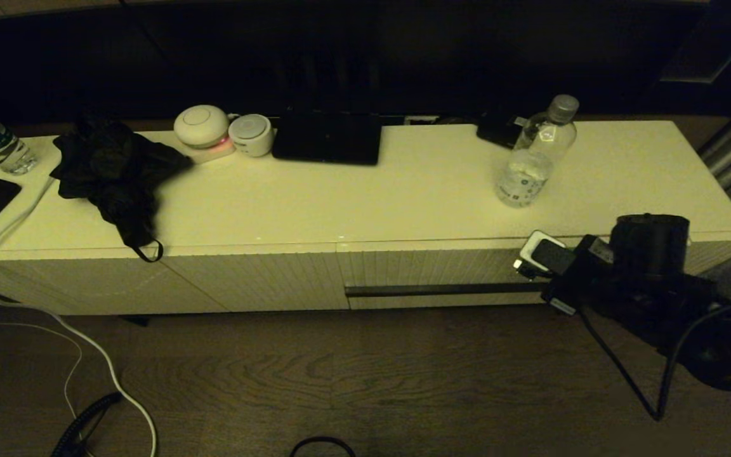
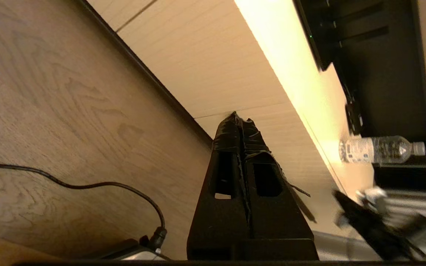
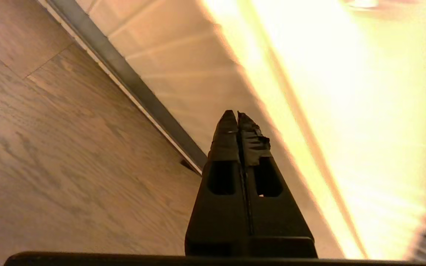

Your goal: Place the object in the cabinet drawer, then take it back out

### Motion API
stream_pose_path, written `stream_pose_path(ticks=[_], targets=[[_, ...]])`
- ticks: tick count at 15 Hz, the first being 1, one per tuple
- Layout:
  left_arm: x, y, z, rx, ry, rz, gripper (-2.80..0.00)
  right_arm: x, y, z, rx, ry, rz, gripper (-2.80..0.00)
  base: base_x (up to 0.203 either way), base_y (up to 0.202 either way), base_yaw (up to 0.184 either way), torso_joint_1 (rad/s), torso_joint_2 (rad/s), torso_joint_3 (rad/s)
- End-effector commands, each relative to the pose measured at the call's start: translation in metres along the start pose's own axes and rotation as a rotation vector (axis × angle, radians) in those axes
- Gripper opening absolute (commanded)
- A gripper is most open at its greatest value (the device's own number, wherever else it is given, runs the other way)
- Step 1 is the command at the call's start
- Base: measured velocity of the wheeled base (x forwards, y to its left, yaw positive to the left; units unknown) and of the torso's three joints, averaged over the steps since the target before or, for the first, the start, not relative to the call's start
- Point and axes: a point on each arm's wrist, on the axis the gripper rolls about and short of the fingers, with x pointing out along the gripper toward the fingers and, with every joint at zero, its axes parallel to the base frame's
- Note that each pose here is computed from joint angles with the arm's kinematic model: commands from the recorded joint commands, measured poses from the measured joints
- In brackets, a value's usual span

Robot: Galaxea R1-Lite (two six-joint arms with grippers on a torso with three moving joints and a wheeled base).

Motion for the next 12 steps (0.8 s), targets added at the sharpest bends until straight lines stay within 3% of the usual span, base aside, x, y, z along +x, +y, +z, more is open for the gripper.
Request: stream_pose_path(ticks=[1, 5, 7, 10, 12], targets=[[0.000, 0.000, 0.000, -0.006, -0.001, -0.001, -2.80, -0.057, -0.036, 0.004, 0.027, -0.057, -0.107, -2.80, 0.000, 0.000, 0.000, 0.000, 0.00, 0.000], [0.000, 0.000, 0.000, -0.006, -0.001, -0.001, -2.80, -0.147, -0.074, -0.013, 0.120, -0.009, -0.222, -2.80, 0.000, 0.000, 0.000, 0.000, 0.00, 0.000], [0.000, 0.000, 0.000, -0.006, -0.001, -0.001, -2.80, -0.188, -0.080, -0.025, 0.306, 0.010, -0.273, -2.80, 0.000, 0.000, 0.000, 0.000, 0.00, 0.000], [0.000, 0.000, 0.000, -0.006, -0.001, -0.001, -2.80, -0.246, -0.070, -0.041, 0.584, -0.027, -0.365, -2.80, 0.000, 0.000, 0.000, 0.000, 0.00, 0.000], [0.000, 0.000, 0.000, -0.006, -0.001, -0.001, -2.80, -0.280, -0.055, -0.051, 0.705, -0.065, -0.410, -2.80, 0.000, 0.000, 0.000, 0.000, 0.00, 0.000]])
